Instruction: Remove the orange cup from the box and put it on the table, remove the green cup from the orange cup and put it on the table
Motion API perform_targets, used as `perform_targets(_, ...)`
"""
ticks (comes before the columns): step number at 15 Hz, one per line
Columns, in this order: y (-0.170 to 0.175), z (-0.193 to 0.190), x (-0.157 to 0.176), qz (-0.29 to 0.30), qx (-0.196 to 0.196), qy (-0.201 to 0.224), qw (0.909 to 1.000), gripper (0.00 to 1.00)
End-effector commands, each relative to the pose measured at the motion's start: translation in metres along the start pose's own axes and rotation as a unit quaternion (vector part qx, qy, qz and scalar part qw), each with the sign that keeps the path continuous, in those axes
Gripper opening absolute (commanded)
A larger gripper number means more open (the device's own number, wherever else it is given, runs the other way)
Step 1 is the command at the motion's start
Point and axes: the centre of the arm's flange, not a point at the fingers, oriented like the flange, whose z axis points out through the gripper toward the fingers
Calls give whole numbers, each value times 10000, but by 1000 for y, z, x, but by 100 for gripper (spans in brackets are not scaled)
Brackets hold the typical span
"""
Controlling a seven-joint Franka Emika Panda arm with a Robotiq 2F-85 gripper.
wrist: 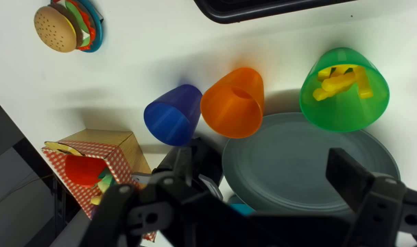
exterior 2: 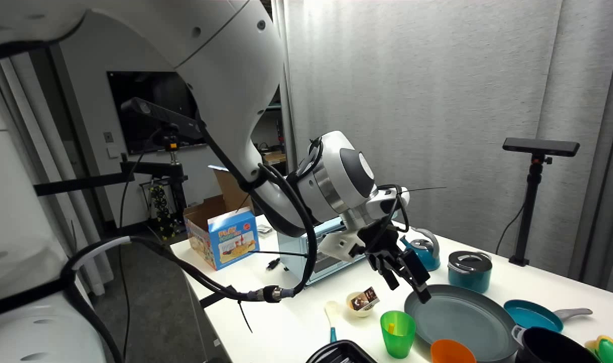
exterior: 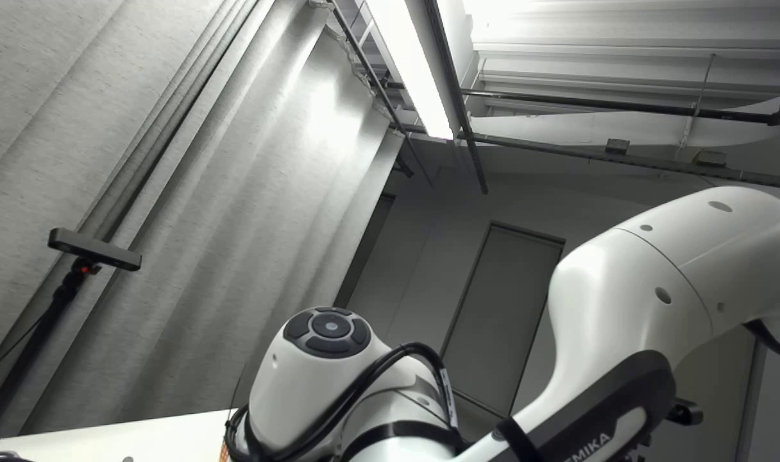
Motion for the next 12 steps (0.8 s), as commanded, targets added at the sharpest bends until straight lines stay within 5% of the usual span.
perform_targets(1, 5, -2, -2, 39, 22, 15, 10000, 100)
perform_targets(12, 13, -6, -11, 99, 86, 49, 9999, 100)
